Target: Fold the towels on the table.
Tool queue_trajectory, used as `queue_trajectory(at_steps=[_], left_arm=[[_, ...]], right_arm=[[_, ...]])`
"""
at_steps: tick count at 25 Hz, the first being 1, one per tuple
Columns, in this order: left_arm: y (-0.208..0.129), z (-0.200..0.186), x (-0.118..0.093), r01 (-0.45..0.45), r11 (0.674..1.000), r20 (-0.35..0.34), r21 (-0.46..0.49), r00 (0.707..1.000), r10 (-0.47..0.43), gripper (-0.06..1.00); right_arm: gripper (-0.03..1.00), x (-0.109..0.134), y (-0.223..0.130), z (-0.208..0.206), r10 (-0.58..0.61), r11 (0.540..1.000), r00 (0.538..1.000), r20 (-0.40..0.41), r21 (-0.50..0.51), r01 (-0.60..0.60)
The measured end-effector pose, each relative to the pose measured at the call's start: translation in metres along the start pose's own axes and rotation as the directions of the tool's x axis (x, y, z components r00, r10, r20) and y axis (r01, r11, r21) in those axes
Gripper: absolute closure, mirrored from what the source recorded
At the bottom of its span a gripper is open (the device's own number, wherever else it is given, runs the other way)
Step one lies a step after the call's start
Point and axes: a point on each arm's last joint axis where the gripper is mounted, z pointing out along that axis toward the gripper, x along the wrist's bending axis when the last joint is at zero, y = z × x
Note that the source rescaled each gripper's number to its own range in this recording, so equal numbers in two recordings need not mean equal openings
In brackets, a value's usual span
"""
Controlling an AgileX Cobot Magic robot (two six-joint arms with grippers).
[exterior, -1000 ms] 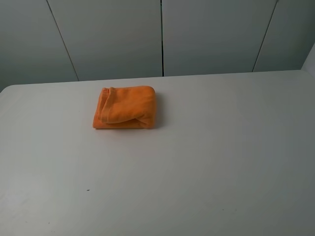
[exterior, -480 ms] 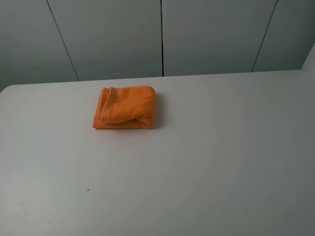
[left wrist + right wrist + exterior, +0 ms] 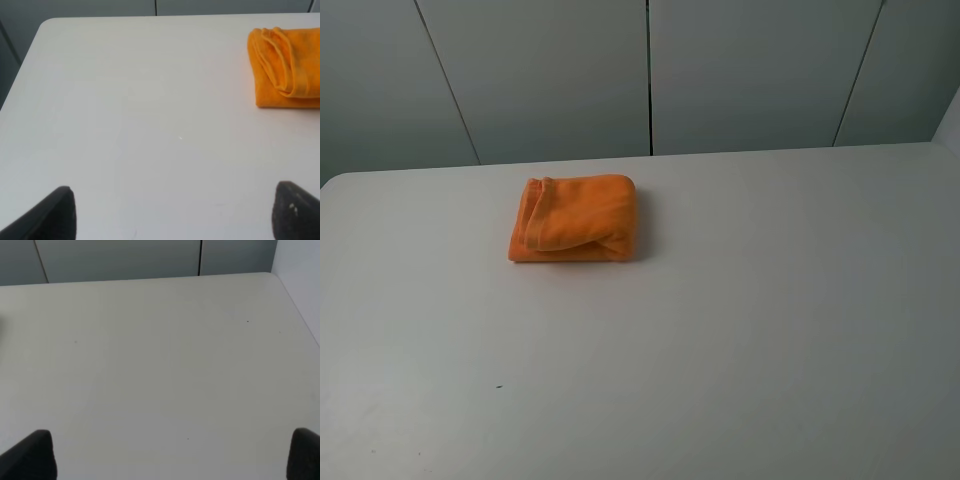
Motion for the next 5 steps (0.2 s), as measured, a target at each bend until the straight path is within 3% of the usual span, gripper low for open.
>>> queue_trajectory(at_steps=[5], left_arm=[[0.0000, 0.0000, 0.0000, 0.000, 1.000, 0.000, 0.000, 1.000, 0.000, -0.06]], right_arm=[[-0.03, 0.0000, 0.0000, 0.0000, 0.000, 1.000, 1.000, 0.000, 0.000, 0.000]])
